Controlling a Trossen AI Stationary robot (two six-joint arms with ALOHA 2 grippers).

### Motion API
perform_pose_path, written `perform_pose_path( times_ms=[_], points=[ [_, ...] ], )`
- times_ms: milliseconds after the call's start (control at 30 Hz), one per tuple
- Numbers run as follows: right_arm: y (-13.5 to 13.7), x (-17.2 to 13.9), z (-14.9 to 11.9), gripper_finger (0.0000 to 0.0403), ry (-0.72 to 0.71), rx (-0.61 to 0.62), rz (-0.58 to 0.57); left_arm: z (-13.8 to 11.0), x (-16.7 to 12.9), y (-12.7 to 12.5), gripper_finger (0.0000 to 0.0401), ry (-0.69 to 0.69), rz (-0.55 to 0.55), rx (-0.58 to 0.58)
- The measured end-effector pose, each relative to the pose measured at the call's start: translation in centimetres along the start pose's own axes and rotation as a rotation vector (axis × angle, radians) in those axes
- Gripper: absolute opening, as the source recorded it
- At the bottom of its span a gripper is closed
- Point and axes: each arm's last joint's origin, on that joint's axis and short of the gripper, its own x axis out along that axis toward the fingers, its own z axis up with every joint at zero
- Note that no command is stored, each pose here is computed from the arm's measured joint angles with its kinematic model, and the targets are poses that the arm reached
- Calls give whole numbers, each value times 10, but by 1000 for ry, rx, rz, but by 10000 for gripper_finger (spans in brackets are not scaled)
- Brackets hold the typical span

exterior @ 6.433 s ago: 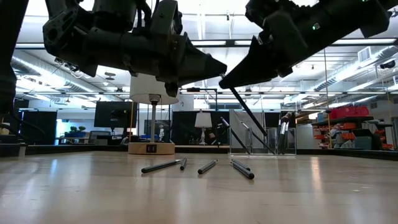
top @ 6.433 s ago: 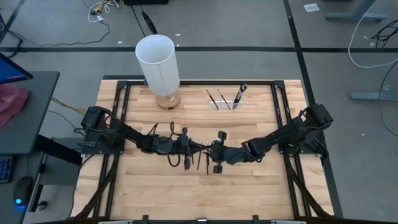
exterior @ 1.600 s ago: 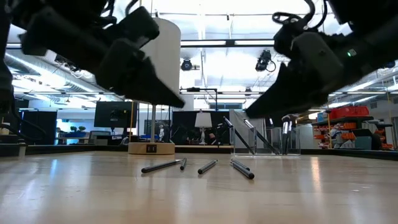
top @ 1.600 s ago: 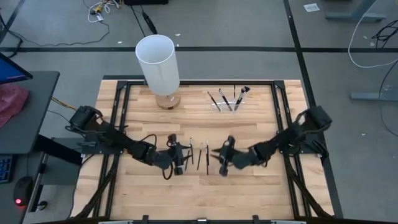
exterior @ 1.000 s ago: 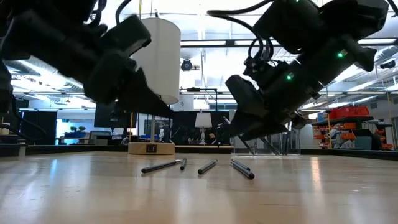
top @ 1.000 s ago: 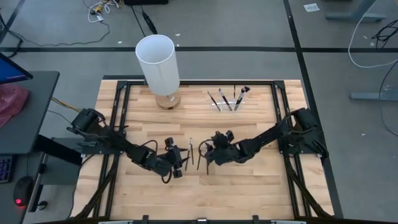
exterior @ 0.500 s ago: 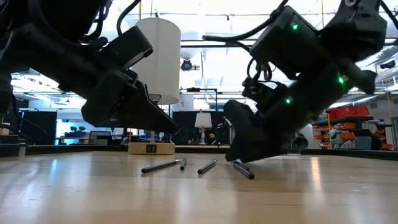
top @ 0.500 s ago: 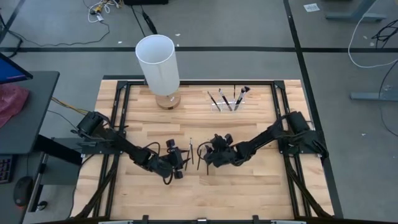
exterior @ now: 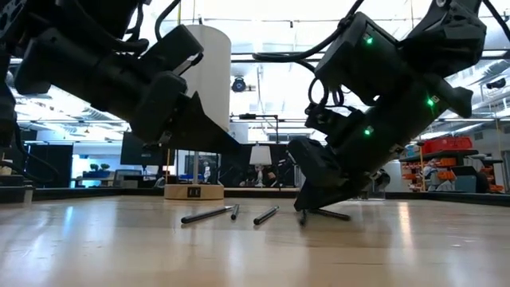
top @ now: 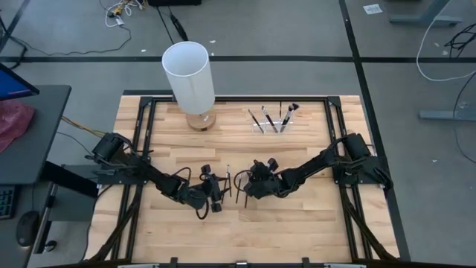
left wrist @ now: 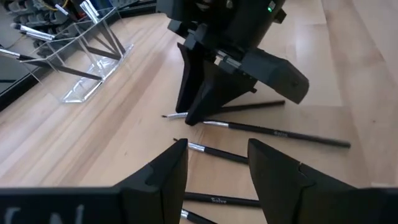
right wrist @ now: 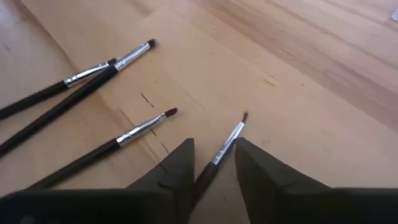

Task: Sort items
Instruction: Put the eyeshadow brush into the transparent organizer

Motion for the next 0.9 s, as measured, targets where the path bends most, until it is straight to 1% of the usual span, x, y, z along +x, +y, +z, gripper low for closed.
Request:
perform_pose_path(
  times_ms=[167, 233, 333, 433, 533, 700, 800, 900],
  points=[
    [2, -9, 1, 91, 16, -91, 29, 0, 0, -1, 170, 5, -26, -3],
    [3, -15, 1, 89, 19, -126, 38, 0, 0, -1, 170, 6, -28, -2],
    [4, -24, 0, 92, 23, -140, 48, 0, 0, -1, 170, 5, -27, -3],
    [3, -30, 1, 105, 21, -139, 60, 0, 0, -1, 170, 5, -27, -3],
    [1, -33, 0, 126, 12, -136, 65, 0, 0, -1, 170, 6, -28, -2],
    [-1, -36, 0, 166, -33, -135, 35, 0, 0, -1, 170, 5, -27, 0],
    [0, -37, 0, 180, -69, -97, 11, 0, 0, -1, 170, 6, -27, 0],
    [0, -37, 1, 185, -89, -28, 5, 0, 0, -1, 170, 6, -27, 0]
  ],
)
